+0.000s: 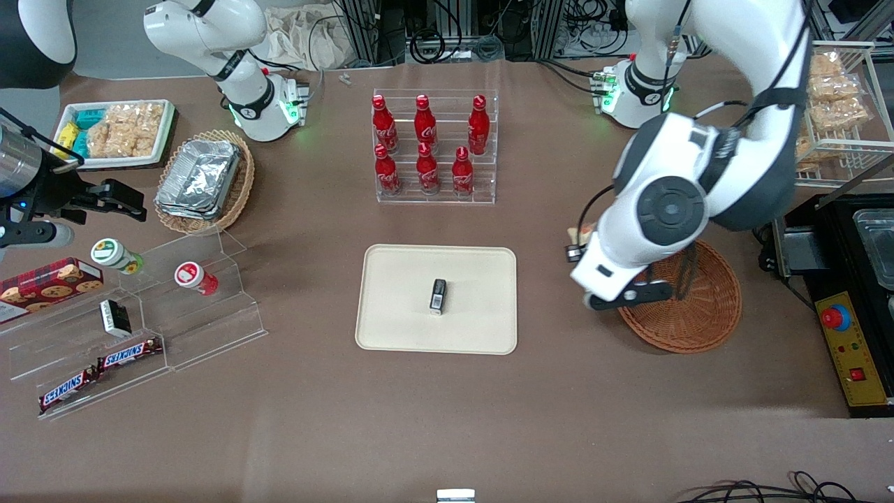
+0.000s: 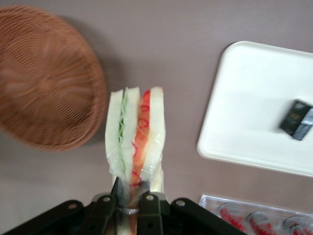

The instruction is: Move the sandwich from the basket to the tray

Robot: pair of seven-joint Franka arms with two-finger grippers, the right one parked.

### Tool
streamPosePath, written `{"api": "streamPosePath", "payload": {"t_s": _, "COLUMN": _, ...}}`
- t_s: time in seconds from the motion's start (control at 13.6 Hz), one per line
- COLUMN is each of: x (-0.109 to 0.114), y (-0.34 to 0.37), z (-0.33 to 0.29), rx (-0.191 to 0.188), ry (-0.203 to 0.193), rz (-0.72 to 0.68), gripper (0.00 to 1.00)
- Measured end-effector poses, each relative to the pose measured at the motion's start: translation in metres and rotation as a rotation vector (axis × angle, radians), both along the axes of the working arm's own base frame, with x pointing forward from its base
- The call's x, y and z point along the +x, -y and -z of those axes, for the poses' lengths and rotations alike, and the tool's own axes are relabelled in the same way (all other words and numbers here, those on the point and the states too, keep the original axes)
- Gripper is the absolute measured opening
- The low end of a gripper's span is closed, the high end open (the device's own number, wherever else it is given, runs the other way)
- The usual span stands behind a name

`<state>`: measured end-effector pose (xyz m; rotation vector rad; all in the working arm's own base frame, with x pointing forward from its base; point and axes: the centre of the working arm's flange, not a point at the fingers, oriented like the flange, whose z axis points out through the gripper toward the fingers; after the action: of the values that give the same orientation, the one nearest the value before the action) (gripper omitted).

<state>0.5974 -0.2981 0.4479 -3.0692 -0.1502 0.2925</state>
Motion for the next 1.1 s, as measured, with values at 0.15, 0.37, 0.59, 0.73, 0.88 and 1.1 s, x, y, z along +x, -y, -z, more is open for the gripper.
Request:
{"api": "streamPosePath", "payload": {"t_s": 0.15, "x": -0.006, "y": 0.043, "z": 0.032, "rx": -0.019, "ry": 0.013, "rz": 0.056, "gripper": 0.15}}
{"api": "streamPosePath", "payload": {"t_s": 0.37, "x": -0.009, "y": 0.09, "z": 0.085, "rx": -0.063, "ry": 0.051, "rz": 0.105, "gripper": 0.15}}
{"api": "streamPosePath", "payload": {"t_s": 0.59, "x": -0.006, "y": 0.109, "z": 0.141, "rx": -0.086, "ry": 0.068, "rz": 0.121, "gripper": 0.15}}
{"api": "streamPosePath", "payload": {"t_s": 0.73, "x": -0.004, "y": 0.114, "z": 0.175, "rx": -0.096, "ry": 0.069, "rz": 0.122, "gripper": 0.15}}
{"api": "streamPosePath", "payload": {"t_s": 0.88, "x": -0.004, "y": 0.115, "z": 0.199, "rx": -0.098, "ry": 0.061, "rz": 0.119, "gripper": 0.15}}
{"api": "streamPosePath", "payload": {"t_s": 1.1, "x": -0.004, "y": 0.115, "z": 0.214, "rx": -0.099, "ry": 0.049, "rz": 0.107, "gripper": 0.3}}
